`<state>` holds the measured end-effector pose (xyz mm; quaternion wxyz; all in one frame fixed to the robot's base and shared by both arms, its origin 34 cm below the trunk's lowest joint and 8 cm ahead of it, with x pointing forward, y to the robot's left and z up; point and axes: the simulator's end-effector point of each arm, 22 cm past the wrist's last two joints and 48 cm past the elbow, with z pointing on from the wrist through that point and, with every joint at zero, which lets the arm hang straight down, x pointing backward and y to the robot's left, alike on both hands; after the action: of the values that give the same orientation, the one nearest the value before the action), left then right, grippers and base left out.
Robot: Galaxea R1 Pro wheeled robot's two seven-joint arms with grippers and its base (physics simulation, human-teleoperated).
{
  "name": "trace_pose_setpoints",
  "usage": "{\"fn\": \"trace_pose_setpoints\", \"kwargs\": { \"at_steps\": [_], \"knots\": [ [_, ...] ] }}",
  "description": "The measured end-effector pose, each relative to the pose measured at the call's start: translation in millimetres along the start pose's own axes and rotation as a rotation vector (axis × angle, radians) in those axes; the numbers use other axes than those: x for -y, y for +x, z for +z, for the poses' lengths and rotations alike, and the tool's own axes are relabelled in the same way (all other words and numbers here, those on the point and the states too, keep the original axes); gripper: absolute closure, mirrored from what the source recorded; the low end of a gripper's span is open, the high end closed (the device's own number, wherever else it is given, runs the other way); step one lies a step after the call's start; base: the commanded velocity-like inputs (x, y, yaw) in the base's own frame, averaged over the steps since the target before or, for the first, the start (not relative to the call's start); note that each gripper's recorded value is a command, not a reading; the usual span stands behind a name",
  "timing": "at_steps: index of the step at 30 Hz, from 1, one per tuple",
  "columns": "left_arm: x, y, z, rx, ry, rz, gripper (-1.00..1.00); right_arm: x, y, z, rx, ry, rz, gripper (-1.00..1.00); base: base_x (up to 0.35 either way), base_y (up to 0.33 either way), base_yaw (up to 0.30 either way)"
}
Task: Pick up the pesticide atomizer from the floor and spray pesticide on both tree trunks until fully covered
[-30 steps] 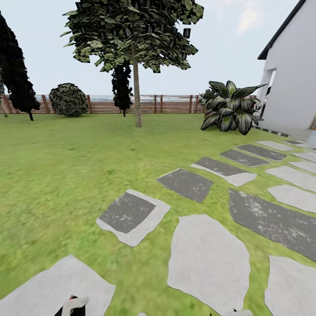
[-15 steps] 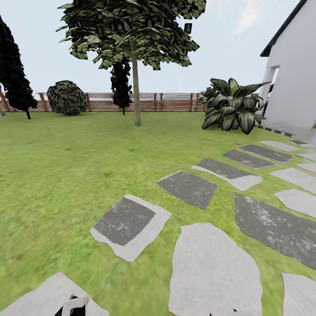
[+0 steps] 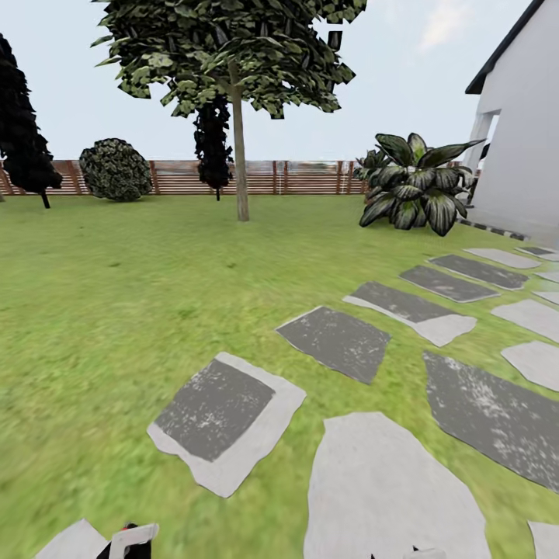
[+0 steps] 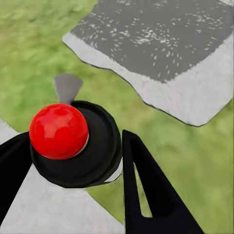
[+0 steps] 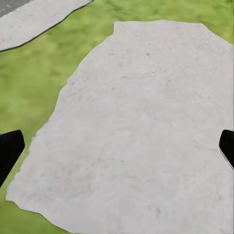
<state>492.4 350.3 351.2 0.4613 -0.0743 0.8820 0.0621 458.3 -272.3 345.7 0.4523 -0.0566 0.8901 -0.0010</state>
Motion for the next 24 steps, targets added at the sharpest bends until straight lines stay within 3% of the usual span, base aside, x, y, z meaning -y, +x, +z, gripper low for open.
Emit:
{"fn": "trace_pose_setpoints", "kwargs": {
  "at_steps": [24],
  "knots": [
    [0.0,0.3,0.0,-0.001,0.000,0.000,1.00,0.0,0.7,-0.1,-0.001,0.000,0.000,-1.00,0.339,0.000,0.000]
  ]
}}
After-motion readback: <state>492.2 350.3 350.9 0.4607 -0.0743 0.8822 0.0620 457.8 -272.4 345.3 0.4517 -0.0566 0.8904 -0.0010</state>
